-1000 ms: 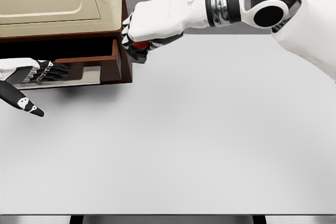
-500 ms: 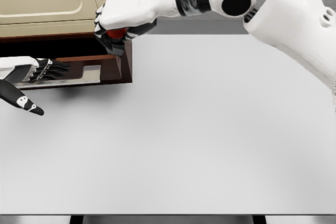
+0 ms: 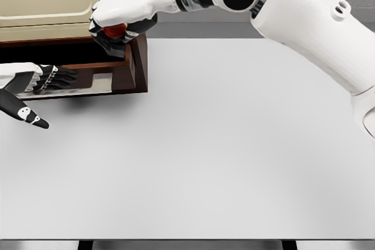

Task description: Open the cabinet drawer with left arm, and place a switch into the drawer with right arm

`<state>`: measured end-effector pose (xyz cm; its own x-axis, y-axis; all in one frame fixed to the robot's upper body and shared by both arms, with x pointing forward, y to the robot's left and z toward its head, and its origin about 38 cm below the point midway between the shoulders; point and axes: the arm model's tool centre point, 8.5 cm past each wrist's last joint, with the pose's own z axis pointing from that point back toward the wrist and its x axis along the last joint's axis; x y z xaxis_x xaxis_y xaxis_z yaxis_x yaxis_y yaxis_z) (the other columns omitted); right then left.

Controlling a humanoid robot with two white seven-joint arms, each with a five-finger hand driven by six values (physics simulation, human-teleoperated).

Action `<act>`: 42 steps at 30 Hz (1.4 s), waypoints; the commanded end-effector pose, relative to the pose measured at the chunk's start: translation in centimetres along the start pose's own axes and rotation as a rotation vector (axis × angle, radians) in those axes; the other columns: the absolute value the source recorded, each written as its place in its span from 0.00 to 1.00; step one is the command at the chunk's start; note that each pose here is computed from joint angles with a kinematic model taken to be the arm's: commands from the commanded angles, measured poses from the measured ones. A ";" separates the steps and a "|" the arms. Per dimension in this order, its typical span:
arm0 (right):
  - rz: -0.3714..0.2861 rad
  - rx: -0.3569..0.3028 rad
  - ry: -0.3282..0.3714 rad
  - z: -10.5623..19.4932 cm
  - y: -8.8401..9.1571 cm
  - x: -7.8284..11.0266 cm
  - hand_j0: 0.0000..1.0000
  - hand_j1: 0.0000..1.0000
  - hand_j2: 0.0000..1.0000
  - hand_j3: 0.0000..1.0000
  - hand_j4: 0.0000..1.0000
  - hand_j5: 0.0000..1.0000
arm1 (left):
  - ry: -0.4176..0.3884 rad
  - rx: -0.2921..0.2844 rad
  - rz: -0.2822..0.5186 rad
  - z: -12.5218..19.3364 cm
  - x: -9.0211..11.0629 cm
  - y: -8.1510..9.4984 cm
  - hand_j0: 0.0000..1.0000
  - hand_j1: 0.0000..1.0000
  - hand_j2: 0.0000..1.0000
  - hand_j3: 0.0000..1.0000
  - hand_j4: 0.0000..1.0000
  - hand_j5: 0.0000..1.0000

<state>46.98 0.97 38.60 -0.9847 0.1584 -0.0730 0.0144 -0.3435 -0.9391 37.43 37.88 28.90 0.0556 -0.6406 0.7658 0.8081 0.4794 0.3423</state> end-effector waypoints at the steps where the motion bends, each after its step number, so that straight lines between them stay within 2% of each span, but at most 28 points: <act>1: -0.006 -0.003 0.000 -0.1 0.0 0.0 0.37 0.37 0.37 0.37 0.37 0.37 | -0.001 0.001 0.003 0.1 0.0 0.0 1.00 1.00 1.00 1.00 1.00 1.00; 9: -0.008 -0.003 0.006 -0.5 -0.4 0.1 0.37 0.37 0.37 0.37 0.37 0.37 | -0.003 -0.002 0.005 -0.1 0.0 0.0 1.00 1.00 1.00 1.00 1.00 1.00; 14: -0.016 0.019 0.009 -0.8 0.3 0.0 0.37 0.37 0.37 0.37 0.37 0.37 | -0.018 -0.008 0.001 -0.4 0.2 -0.1 1.00 1.00 1.00 1.00 1.00 1.00; 27: -0.010 0.016 0.014 -1.0 -0.2 0.1 0.37 0.37 0.37 0.37 0.37 0.37 | -0.025 -0.017 0.004 -0.8 0.2 -0.4 1.00 1.00 1.00 1.00 1.00 1.00; 32: 0.006 0.011 0.003 -1.4 -1.0 0.5 0.37 0.37 0.37 0.37 0.37 0.37 | -0.025 -0.017 0.004 -0.8 0.2 -0.4 1.00 1.00 1.00 1.00 1.00 1.00; 42: 0.009 0.010 0.003 -1.4 -1.1 0.6 0.37 0.37 0.37 0.37 0.37 0.37 | -0.031 -0.017 0.025 -0.4 0.2 -0.3 1.00 1.00 1.00 1.00 1.00 1.00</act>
<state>46.59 2.80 39.07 -0.9842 0.1554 -0.0849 0.0240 -0.3580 -0.9334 37.54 37.41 28.62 0.0476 -0.6256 0.7787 0.8139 0.4762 0.3328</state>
